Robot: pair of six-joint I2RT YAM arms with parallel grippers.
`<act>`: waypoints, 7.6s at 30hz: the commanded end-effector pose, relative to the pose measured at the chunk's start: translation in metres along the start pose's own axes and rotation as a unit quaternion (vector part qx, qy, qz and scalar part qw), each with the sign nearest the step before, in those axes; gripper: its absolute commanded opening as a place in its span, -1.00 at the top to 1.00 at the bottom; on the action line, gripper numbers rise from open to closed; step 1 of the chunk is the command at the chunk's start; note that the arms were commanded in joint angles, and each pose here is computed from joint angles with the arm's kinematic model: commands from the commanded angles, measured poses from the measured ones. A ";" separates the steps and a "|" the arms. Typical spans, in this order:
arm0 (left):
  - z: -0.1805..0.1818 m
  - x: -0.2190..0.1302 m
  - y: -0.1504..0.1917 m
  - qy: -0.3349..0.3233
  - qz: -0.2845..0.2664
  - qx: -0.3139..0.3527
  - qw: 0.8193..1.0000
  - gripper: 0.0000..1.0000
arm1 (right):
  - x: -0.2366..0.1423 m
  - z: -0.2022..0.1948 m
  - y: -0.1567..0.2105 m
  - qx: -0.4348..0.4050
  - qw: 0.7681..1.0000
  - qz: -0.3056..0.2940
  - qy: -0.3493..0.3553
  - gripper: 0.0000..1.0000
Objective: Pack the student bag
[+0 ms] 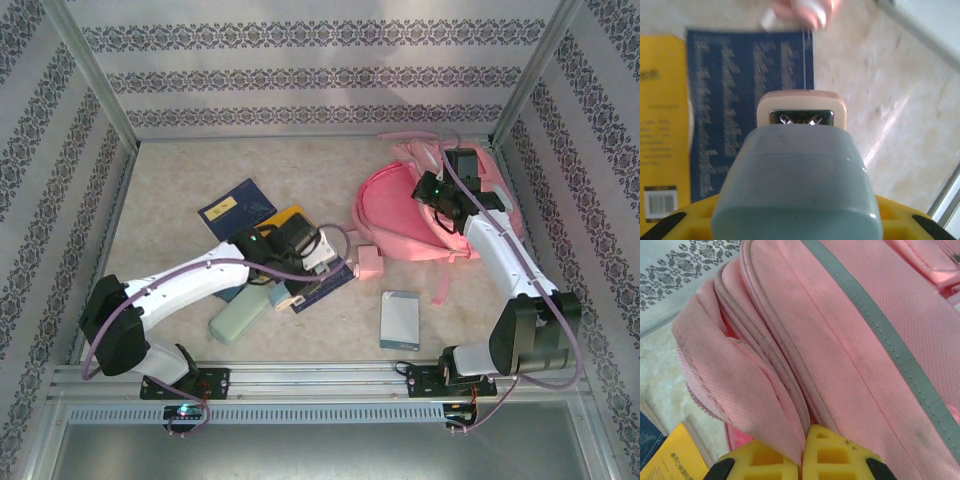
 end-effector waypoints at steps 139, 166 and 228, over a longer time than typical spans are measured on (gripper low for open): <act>0.004 0.143 -0.105 -0.022 0.068 -0.313 0.947 -1.00 | -0.085 -0.067 -0.055 0.069 0.978 -0.132 0.148 1.00; 0.038 0.117 -0.118 -0.066 0.038 -0.296 0.952 -0.14 | -0.084 -0.040 -0.046 0.038 0.989 -0.113 0.090 1.00; 0.169 0.066 -0.189 0.126 -0.193 -0.561 0.795 -0.10 | -0.119 0.151 0.040 0.035 0.881 0.207 -0.423 1.00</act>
Point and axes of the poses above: each hand's point on the last joint's axis, 136 mm out from that joint toward the fingers, its own x axis out along the fingers, its own z axis along the line the jaws close on, y = z × x, the point moved 3 cm from there along -x, back along the fingers, and after that the axes turned 15 degrees about x, right-handed, at the moved point
